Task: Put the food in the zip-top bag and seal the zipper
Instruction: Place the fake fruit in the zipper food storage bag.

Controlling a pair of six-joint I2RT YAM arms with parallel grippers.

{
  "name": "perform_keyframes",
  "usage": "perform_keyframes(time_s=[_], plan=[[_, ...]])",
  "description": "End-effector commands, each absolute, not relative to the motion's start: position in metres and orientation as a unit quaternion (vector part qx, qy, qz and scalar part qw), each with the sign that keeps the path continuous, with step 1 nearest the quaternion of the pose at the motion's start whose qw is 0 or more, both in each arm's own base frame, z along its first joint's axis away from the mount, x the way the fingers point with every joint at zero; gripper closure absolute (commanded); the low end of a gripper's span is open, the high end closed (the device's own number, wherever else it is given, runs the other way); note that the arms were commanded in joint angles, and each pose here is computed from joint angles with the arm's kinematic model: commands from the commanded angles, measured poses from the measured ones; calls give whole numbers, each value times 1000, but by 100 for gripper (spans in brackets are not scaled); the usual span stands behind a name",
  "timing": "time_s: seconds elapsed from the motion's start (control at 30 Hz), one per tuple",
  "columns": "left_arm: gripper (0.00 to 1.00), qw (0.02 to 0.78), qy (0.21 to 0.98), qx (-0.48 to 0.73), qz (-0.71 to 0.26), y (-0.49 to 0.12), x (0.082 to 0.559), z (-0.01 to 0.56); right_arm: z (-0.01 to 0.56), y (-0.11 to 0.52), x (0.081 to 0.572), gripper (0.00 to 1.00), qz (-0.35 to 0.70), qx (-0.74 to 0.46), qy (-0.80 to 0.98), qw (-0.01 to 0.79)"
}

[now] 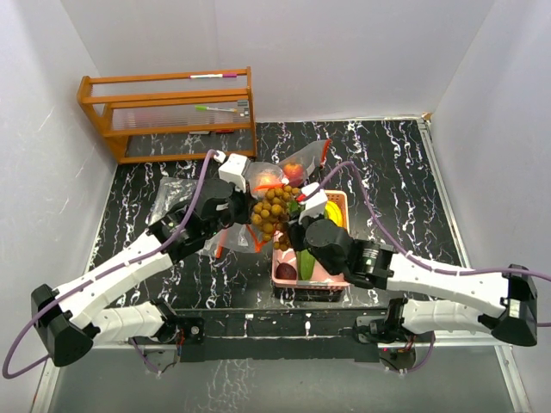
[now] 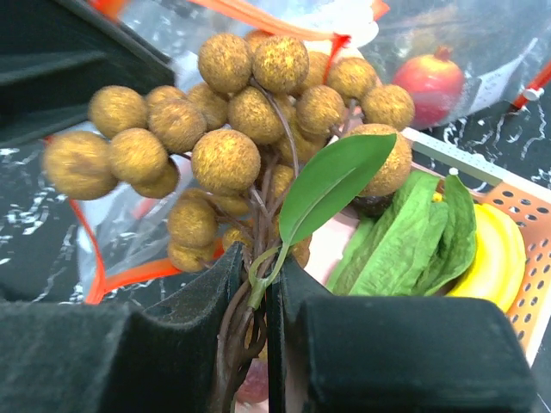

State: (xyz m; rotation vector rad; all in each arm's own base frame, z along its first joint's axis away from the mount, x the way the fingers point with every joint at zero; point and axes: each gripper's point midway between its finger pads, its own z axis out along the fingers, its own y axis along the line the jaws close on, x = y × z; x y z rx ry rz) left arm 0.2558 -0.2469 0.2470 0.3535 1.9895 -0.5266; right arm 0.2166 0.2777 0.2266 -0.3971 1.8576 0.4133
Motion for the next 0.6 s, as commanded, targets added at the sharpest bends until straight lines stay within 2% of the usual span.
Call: perform_keyframes(time_s=[0.0, 0.1, 0.23, 0.57], plan=[[100, 506, 819, 150, -227, -258, 260, 252, 302, 289, 203, 92, 302, -141, 720, 608], [100, 507, 818, 150, -227, -259, 261, 251, 347, 282, 196, 92, 351, -123, 677, 635], [100, 511, 816, 154, -221, -258, 263, 255, 382, 286, 188, 92, 367, -158, 646, 651], [100, 527, 803, 153, -233, -260, 263, 280, 339, 318, 181, 92, 362, -226, 680, 596]])
